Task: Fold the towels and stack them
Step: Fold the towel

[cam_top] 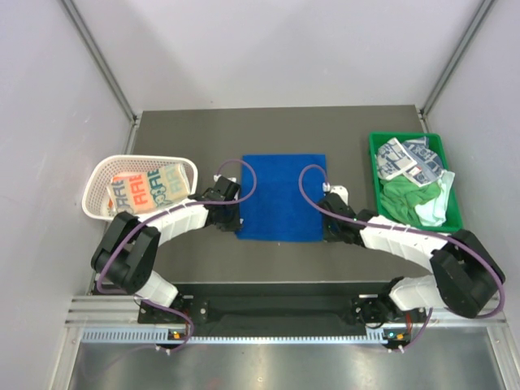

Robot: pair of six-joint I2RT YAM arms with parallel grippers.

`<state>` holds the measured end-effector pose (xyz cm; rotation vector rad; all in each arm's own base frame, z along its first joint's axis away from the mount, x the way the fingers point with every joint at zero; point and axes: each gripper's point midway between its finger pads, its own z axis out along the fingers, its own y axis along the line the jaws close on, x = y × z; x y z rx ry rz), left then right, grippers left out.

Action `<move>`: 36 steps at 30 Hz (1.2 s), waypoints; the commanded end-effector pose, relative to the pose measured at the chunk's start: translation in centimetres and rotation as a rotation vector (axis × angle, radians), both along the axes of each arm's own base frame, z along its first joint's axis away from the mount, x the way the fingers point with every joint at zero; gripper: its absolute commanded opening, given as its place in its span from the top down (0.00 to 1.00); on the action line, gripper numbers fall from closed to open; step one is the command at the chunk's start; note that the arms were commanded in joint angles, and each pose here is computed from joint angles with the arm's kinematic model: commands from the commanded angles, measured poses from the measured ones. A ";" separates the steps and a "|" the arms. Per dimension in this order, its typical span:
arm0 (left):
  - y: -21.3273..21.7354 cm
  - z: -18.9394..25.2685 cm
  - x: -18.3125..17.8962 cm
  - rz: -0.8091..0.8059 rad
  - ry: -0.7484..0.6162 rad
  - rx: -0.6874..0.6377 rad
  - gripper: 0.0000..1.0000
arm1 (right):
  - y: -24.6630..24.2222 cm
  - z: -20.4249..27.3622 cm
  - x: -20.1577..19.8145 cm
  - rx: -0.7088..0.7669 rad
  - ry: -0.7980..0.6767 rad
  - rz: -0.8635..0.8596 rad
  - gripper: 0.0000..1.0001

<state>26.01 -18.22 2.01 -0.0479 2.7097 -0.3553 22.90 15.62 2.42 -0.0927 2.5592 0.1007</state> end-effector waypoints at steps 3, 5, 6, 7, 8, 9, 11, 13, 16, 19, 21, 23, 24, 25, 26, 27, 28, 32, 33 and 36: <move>0.6 -1.2 0.1 0.005 0.007 0.048 0.82 | 0.8 3.5 0.5 0.033 -0.072 0.024 1.00; 0.7 -1.2 0.1 0.006 0.009 0.051 0.82 | 0.8 3.7 0.4 0.038 -0.068 0.032 1.00; 0.6 -1.2 0.2 0.006 0.008 0.050 0.82 | 0.8 3.5 0.3 0.038 -0.062 0.036 0.99; 0.6 -1.1 0.1 0.007 0.008 0.050 0.82 | 0.8 3.4 0.2 0.036 -0.057 0.039 0.99; 0.7 -1.1 0.1 0.006 0.009 0.051 0.82 | 0.9 3.1 0.0 0.041 -0.049 0.047 0.99; 0.6 -1.1 0.1 0.006 0.010 0.049 0.82 | 0.9 2.7 -0.2 0.039 -0.040 0.050 1.00; 0.6 -1.0 0.0 0.005 0.010 0.046 0.82 | 0.9 1.9 -0.6 0.045 -0.021 0.059 0.99; 0.5 -0.8 0.0 0.002 0.007 0.040 0.82 | 0.9 1.6 -0.8 0.050 -0.013 0.059 0.99; 0.3 -0.3 0.0 -0.008 0.005 0.028 0.82 | 0.6 1.1 -1.2 0.044 -0.002 0.057 0.99; 0.1 0.6 0.0 -0.015 -0.002 0.017 0.82 | 0.6 1.1 -1.4 0.048 -0.003 0.062 0.98; 0.0 1.5 0.2 -0.018 -0.013 0.010 0.82 | 0.6 1.6 -1.4 0.053 -0.013 0.064 0.96; 0.0 2.7 0.4 -0.017 -0.033 0.001 0.81 | 0.6 2.1 -1.4 0.060 -0.019 0.065 0.94; 0.1 3.1 0.2 -0.019 -0.027 0.004 0.80 | 0.7 2.4 -1.3 0.065 -0.025 0.071 0.92; -0.3 4.5 0.7 -0.022 -0.058 -0.013 0.80 | 0.7 2.7 -1.3 0.067 -0.029 0.072 0.89; -0.3 5.0 0.7 -0.021 -0.064 -0.015 0.79 | 0.7 3.2 -1.2 0.073 -0.037 0.070 0.86; -0.3 5.7 0.8 -0.026 -0.071 -0.018 0.78 | 0.8 3.6 -1.1 0.077 -0.045 0.076 0.81; -0.4 7.0 1.0 -0.025 -0.090 -0.029 0.77 | 0.8 4.0 -1.1 0.080 -0.051 0.074 0.73; -0.7 10.1 2.6 -0.014 -0.167 -0.035 0.73 | 1.4 7.3 0.8 0.117 -0.135 0.066 0.60; -0.7 10.7 3.3 -0.002 -0.191 -0.034 0.73 | 1.5 8.1 1.6 0.120 -0.156 0.071 0.60; -1.1 13.0 7.4 0.054 -0.298 -0.034 0.69 | 2.3 11.6 5.7 0.166 -0.240 0.068 0.60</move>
